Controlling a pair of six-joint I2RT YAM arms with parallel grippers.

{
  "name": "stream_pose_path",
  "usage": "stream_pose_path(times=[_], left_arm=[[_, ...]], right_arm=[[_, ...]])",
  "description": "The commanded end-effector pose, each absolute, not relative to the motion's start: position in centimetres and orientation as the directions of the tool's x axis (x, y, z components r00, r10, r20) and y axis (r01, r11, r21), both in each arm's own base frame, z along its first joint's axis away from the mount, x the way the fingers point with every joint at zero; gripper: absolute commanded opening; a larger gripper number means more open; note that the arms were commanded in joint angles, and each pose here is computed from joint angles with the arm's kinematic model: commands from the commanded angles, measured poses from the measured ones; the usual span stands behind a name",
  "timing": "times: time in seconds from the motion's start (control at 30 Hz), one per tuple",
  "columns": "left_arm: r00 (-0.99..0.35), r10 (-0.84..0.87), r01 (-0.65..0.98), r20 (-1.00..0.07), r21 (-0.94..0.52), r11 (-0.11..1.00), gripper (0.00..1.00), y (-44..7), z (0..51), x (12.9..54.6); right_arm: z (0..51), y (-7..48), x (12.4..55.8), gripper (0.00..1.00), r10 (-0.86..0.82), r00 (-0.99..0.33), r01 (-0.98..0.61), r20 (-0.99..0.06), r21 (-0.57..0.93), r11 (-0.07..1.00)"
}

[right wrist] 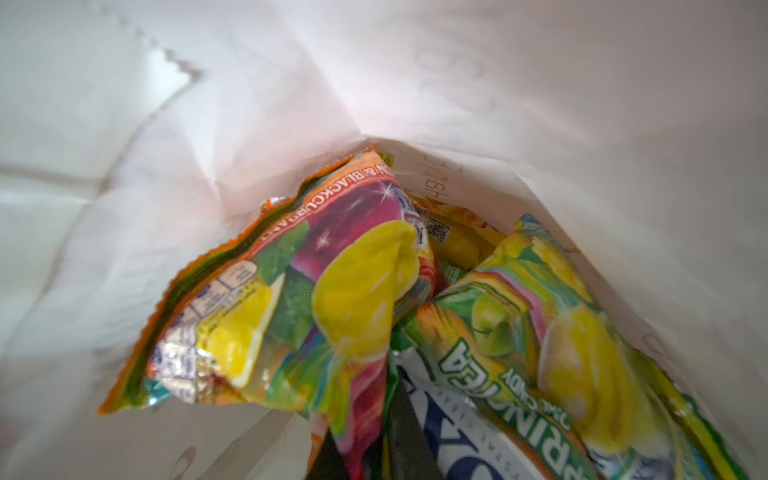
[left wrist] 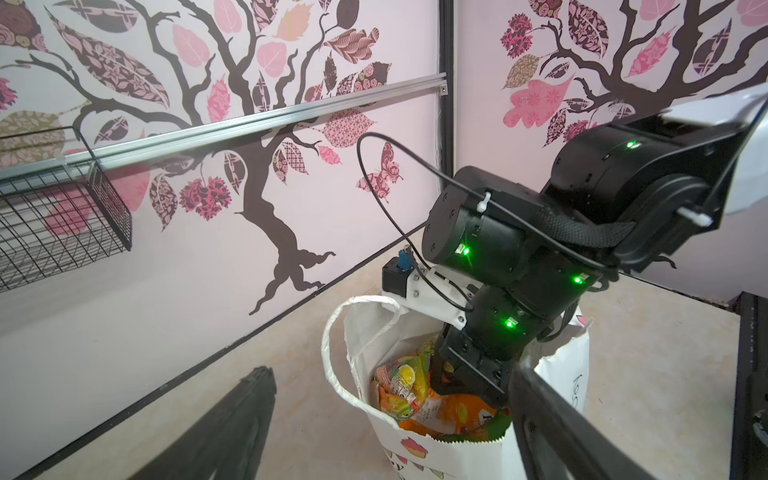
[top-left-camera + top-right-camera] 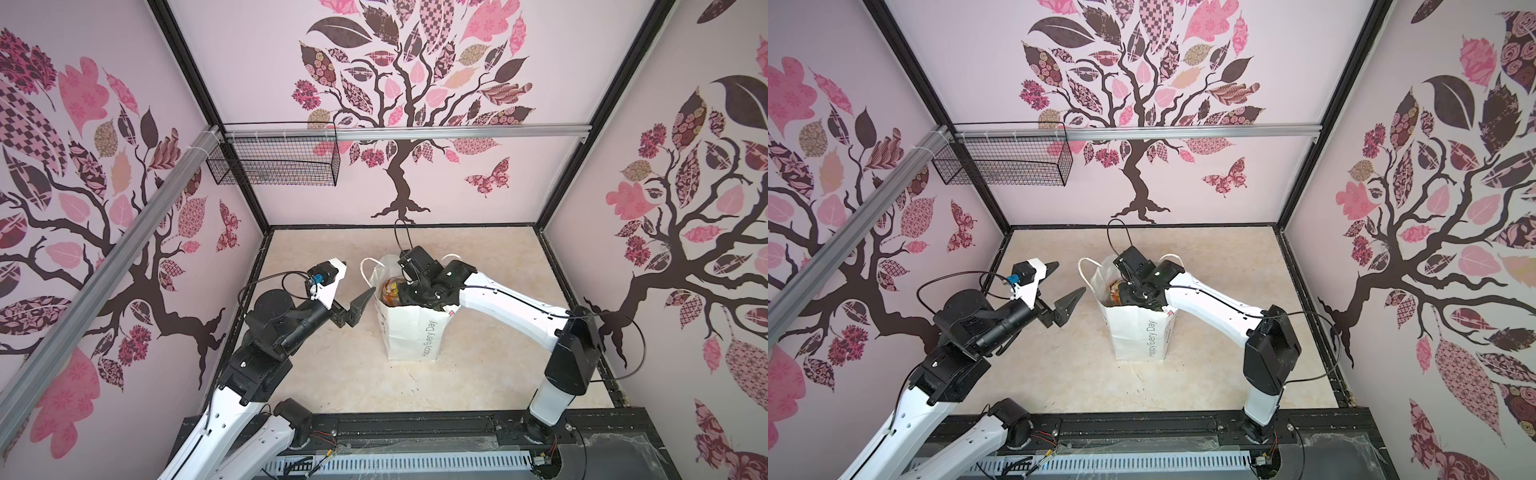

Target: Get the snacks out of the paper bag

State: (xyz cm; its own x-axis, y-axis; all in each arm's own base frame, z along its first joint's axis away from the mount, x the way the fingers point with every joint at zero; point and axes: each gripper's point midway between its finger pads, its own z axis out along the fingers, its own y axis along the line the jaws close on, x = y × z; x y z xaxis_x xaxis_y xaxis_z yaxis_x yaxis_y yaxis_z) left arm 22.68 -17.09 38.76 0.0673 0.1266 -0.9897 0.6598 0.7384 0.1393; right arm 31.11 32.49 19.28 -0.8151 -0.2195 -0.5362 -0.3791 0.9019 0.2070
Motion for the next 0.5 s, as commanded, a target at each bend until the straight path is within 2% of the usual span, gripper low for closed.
stream_pose_path(times=[0.0,0.47], left_arm=[[0.080,0.120,0.653,-0.990,0.143,0.744,0.93,-17.0,38.7,22.7],[0.080,0.120,0.641,-0.989,0.144,0.754,0.96,-16.8,38.6,22.8]], right_arm=[[24.5,31.9,31.1,0.03,-0.157,-0.751,-0.395,-0.642,0.246,0.885],[31.9,30.6,30.6,0.00,-0.050,-0.653,-0.414,-0.756,0.301,0.859]])
